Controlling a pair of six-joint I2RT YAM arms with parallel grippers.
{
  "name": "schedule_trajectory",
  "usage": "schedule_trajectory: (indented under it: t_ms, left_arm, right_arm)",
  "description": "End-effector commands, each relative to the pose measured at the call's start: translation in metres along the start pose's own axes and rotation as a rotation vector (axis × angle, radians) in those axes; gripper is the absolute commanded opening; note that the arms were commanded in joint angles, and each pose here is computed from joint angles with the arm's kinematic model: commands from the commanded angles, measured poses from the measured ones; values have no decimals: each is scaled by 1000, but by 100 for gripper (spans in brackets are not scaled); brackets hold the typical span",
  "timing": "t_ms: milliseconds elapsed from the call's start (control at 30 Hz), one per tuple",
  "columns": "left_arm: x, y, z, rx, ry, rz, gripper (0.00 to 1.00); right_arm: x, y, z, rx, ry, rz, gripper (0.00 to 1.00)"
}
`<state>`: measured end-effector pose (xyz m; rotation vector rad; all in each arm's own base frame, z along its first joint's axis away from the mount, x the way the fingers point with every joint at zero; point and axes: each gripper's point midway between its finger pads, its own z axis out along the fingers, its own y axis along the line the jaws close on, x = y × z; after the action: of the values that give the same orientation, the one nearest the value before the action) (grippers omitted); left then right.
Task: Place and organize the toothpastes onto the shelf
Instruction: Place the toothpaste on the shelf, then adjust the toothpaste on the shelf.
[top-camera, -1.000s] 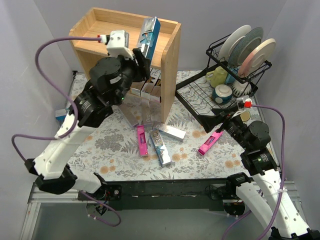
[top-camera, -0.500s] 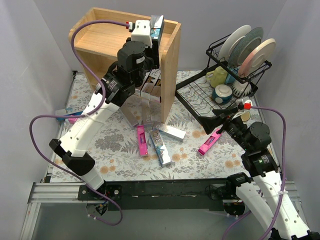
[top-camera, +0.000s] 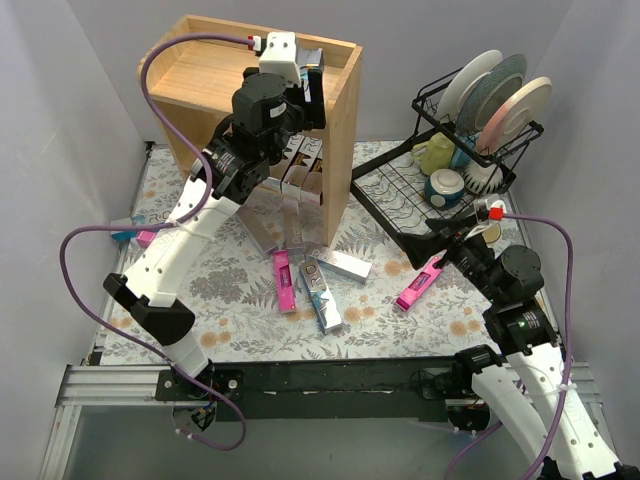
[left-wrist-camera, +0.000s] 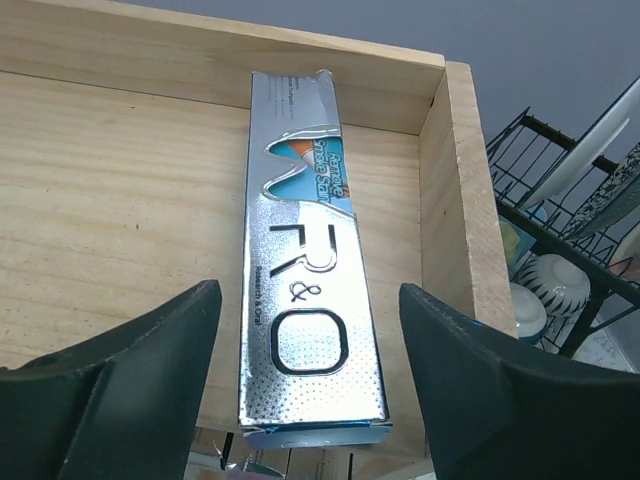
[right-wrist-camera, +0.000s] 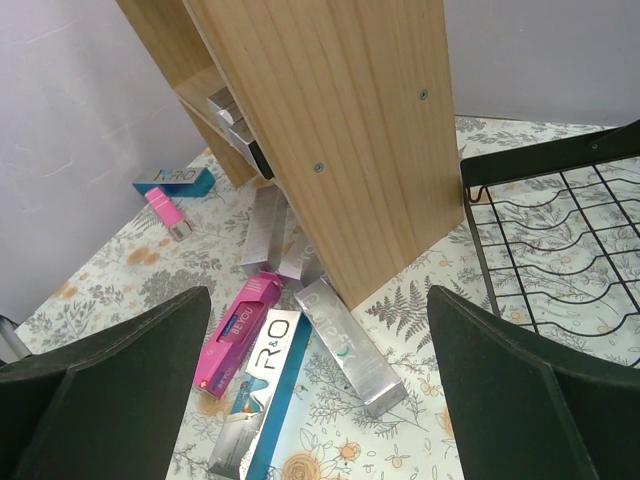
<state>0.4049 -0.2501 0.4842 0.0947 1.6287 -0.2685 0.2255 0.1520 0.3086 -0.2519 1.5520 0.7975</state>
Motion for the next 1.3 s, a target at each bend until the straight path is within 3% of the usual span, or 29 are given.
schedule_trajectory:
  t_ms: [0, 200, 400, 833, 1100, 1267]
  left_arm:
    - [-40, -5, -22, 56, -102, -98, 74]
    - [-63, 34, -25, -22, -204, -276, 74]
    - [-56, 57, 2, 37, -146, -460, 73]
    - [-23, 20, 45, 298, 45, -572, 61]
    - [-12, 0, 46, 389, 106, -632, 40]
    - [-15, -15, 43, 407, 95, -651, 33]
  right_arm:
    - [-8, 0, -2, 1, -27, -27, 98]
    - [-7, 2, -2, -5, -25, -19, 97]
    - [-5, 2, -5, 2, -6, -13, 97]
    - [-4, 0, -10, 24, 0, -18, 97]
    - [-2, -1, -9, 25, 4, -18, 97]
    - [1, -2, -9, 25, 7, -9, 96]
